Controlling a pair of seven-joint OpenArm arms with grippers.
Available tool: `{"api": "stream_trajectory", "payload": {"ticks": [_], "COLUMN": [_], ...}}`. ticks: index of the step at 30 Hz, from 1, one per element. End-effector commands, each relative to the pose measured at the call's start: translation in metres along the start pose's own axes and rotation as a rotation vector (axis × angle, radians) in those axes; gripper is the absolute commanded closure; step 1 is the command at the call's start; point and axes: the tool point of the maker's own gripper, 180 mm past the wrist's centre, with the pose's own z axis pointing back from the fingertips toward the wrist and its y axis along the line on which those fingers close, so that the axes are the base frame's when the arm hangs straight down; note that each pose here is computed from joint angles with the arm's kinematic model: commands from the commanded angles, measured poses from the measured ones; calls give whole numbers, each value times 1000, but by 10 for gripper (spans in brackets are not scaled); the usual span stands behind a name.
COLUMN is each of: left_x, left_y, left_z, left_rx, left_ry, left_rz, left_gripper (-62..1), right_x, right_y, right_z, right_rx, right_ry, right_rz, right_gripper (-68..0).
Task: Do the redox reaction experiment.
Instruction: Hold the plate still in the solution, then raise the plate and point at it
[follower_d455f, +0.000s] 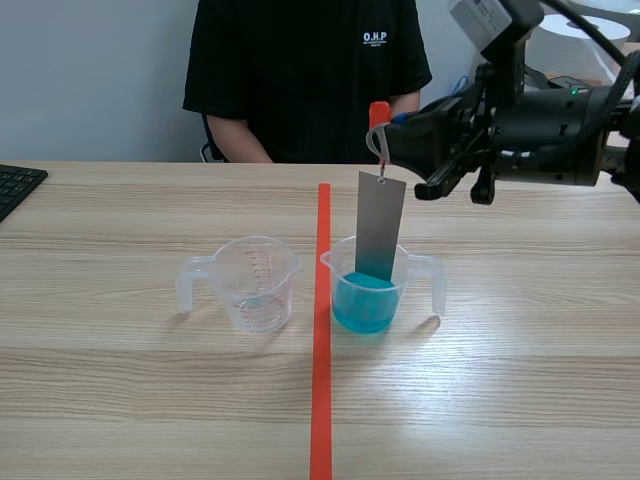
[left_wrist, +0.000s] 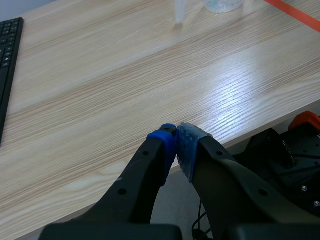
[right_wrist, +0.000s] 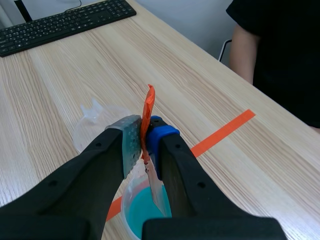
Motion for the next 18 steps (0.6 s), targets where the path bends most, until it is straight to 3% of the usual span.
{"api": "stream_trajectory", "payload": {"ticks": [1, 18], "left_x": [7, 7], "left_y": [4, 4], "left_z": [-2, -2], "left_rx": [10, 11], "left_ry": [-28, -30], "left_rz": [-9, -10], "left_gripper": [-27, -27], "right_x": [22, 83], "right_y": [0, 26], "right_z": [5, 26], "right_rx": [7, 48], "right_ry": [-47, -118], "right_rz": [35, 117], "right_gripper": [-15, -15]}}
